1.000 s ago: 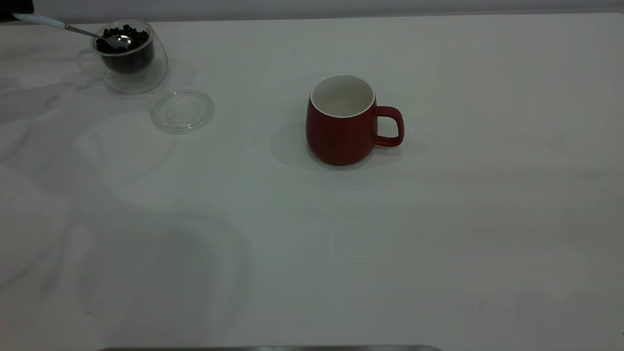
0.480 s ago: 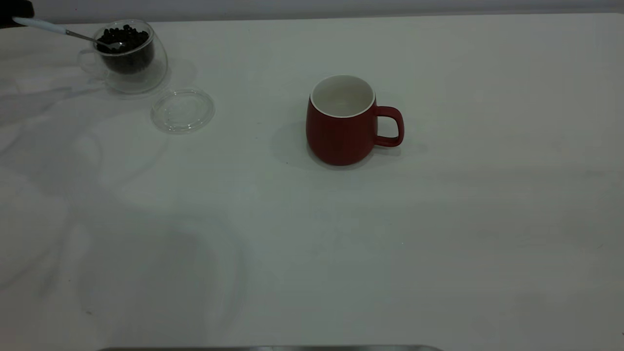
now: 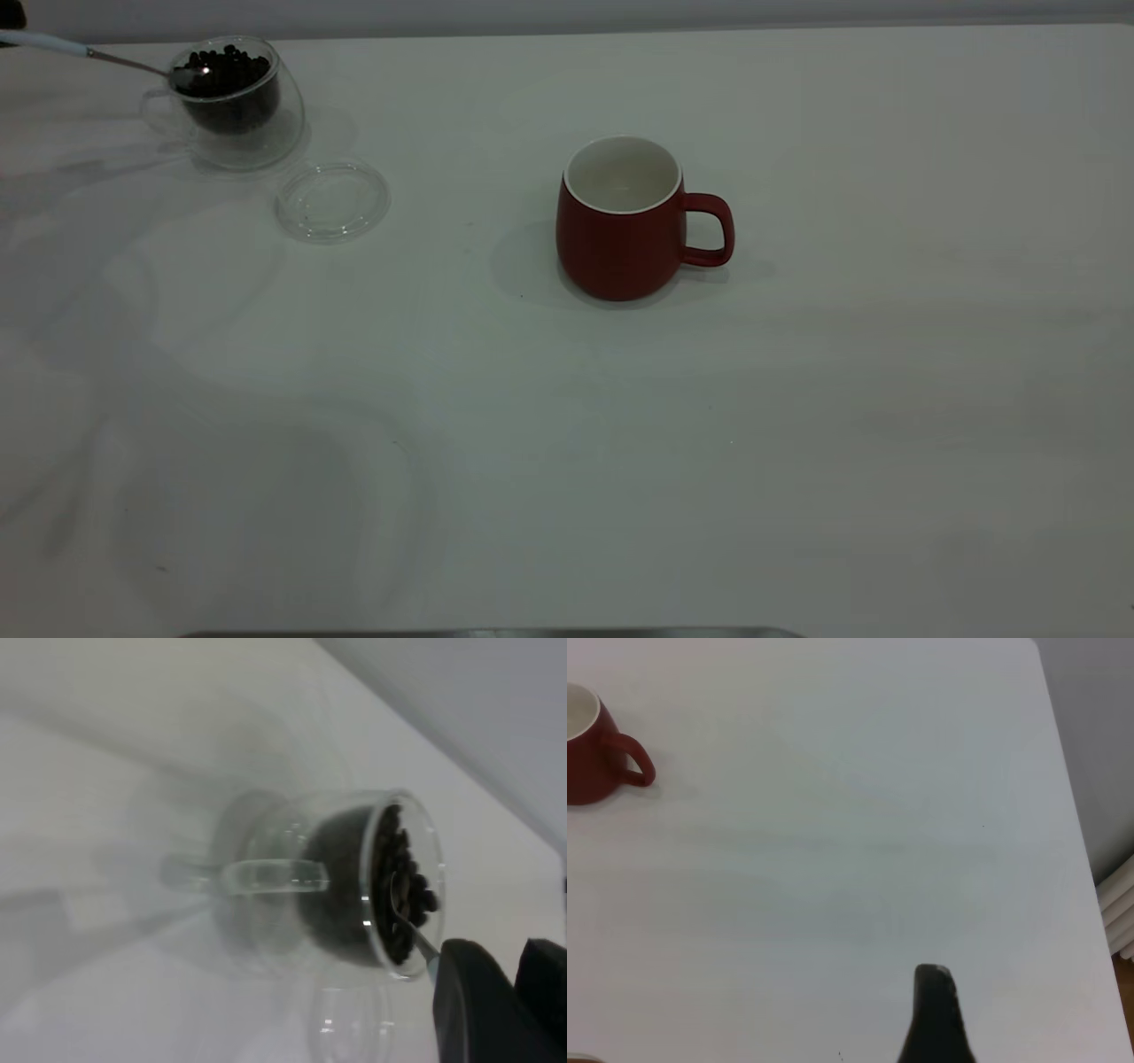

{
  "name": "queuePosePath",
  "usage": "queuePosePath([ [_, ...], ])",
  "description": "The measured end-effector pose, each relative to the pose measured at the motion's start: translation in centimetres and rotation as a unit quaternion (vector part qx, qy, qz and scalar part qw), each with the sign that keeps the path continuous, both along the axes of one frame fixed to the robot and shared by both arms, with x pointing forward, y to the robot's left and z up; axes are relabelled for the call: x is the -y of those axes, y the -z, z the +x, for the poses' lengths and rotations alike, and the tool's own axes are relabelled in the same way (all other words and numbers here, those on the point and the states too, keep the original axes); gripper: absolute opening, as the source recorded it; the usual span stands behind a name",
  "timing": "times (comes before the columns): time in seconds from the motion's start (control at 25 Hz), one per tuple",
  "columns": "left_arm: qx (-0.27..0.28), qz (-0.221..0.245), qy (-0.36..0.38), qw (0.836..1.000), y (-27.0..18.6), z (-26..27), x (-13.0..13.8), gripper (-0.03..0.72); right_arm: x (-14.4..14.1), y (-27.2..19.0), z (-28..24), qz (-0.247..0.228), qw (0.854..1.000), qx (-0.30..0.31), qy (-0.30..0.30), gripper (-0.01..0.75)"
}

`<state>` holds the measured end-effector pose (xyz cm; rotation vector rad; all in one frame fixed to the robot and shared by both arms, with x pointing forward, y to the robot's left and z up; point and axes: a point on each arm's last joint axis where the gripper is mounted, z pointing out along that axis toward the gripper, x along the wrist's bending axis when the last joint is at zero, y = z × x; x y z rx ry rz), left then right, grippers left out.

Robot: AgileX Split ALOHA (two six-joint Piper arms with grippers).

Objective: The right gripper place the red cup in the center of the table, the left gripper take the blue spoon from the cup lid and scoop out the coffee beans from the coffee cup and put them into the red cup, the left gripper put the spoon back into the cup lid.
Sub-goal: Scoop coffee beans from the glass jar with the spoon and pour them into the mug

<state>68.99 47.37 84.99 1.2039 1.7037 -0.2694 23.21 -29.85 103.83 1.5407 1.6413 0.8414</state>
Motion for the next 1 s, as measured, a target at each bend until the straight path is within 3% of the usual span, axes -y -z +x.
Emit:
queuePosePath([
  [1.0, -0.001, -0.091, 0.039, 0.995, -1.2, -0.6, 0.9, 0.119, 0.0, 0.0, 0.0, 0.0, 1.0, 0.0, 0.0, 0.59],
])
